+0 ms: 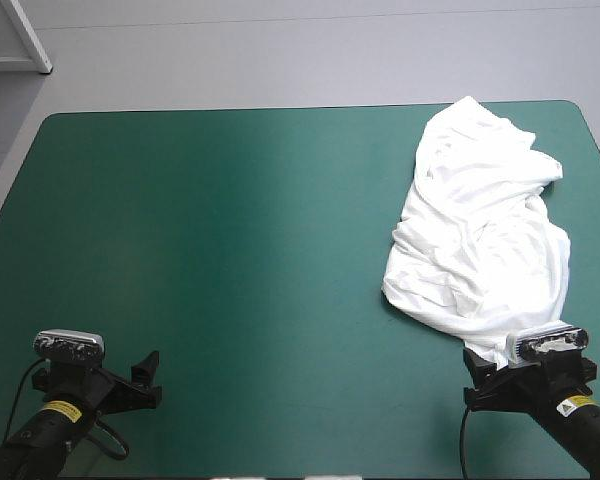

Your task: Fold the cloth

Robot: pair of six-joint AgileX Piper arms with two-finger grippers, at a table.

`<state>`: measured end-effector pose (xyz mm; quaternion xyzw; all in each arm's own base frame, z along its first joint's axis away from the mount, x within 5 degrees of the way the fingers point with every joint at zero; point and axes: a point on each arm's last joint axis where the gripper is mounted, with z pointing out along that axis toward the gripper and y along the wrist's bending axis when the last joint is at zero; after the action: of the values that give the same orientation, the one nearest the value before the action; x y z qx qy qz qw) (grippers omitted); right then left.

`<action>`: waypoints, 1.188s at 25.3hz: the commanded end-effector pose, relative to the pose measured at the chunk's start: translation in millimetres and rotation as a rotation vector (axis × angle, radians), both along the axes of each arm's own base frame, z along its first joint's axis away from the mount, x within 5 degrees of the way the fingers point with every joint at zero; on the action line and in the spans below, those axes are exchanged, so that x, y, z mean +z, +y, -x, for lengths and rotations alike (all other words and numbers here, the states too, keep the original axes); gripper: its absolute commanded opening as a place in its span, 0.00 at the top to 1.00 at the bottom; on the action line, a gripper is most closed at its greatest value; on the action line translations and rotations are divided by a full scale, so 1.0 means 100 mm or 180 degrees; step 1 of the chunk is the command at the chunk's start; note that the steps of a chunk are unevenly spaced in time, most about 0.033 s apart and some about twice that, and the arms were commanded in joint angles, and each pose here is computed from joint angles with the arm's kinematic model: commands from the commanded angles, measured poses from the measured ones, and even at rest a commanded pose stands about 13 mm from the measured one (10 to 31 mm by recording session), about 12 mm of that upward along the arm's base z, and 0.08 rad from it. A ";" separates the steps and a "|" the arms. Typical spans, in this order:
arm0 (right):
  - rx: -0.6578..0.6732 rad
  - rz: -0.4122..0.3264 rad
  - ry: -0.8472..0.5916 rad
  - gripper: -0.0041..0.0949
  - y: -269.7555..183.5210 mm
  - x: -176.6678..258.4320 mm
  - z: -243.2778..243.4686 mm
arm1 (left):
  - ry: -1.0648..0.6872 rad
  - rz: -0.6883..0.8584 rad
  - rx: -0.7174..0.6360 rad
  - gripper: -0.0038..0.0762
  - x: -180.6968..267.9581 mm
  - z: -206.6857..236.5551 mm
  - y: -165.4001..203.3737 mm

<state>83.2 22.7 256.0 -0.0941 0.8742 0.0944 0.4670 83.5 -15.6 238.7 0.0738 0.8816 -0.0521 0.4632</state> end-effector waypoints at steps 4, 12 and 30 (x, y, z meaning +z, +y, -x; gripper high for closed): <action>-0.0069 -0.0058 -0.0202 0.26 -0.01 0.12 -0.05 | -0.0281 0.0071 0.0040 0.22 0.14 -0.05 0.00; -0.0168 -0.0021 -0.0383 0.26 -0.04 0.20 -0.08 | -0.0281 0.0077 0.0041 0.22 0.14 -0.05 0.00; -0.0558 -0.0014 0.0100 0.26 -0.19 0.84 -1.81 | -0.0626 -0.0041 0.0023 0.22 0.59 -0.03 0.02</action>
<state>233.4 5.3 330.9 -0.0126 0.8905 0.0639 0.4503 85.1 -14.8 267.4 0.0792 0.8620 -0.0435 0.4988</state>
